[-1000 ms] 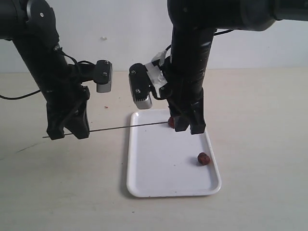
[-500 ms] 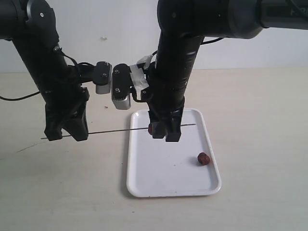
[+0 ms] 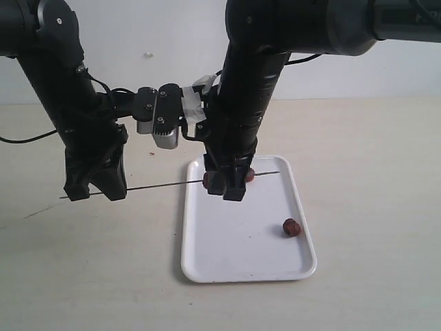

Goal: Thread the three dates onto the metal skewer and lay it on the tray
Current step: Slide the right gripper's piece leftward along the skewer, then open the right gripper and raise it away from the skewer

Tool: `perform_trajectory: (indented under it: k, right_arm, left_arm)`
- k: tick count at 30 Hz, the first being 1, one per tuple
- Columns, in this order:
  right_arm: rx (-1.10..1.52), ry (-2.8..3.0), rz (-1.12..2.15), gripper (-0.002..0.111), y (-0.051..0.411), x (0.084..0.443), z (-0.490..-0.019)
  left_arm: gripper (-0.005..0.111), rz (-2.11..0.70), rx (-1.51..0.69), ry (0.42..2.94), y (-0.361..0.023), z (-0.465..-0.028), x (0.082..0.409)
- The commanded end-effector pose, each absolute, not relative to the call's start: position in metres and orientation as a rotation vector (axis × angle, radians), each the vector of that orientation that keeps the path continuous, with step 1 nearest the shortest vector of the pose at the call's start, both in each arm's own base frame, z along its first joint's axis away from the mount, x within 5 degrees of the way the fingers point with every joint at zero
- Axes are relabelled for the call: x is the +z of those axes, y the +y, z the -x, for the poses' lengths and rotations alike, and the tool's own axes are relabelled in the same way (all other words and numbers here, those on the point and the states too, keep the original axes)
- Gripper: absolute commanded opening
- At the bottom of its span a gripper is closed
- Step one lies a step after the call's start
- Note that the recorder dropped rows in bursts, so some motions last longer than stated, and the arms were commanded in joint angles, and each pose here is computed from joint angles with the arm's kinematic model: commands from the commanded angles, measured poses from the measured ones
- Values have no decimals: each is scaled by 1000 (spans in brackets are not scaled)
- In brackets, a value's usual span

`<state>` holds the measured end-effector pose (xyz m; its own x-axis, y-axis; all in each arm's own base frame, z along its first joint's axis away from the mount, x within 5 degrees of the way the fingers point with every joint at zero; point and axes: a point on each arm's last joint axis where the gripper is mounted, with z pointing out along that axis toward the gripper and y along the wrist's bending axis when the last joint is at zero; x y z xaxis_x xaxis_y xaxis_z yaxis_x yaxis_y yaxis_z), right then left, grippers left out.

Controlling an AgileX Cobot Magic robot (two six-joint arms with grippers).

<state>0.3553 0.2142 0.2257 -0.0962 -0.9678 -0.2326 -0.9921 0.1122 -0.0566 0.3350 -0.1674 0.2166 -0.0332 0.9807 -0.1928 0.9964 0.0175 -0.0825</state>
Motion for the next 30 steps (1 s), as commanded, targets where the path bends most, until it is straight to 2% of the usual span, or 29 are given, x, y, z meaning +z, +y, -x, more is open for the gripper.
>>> perform_trajectory:
  k: [1,19,21,26,30]
  right_arm:
    - [217,2231,1845,29,219,230,-354]
    - [181,2226,1841,29,217,230,-356]
    - [173,2225,1845,34,217,230,-356]
    - [172,2237,1810,62,218,230,-357]
    - [168,2257,1771,66,217,231,-358]
  left_arm:
    - [0,-2083,-309,2180,-172,-335,217]
    - [0,-2081,-307,2180,-172,-335,217]
    - [0,-2081,-307,2180,-172,-335,217]
    - [0,-2081,-307,2180,-172,-335,217]
    - [0,-2081,-307,2180,-172,-335,217]
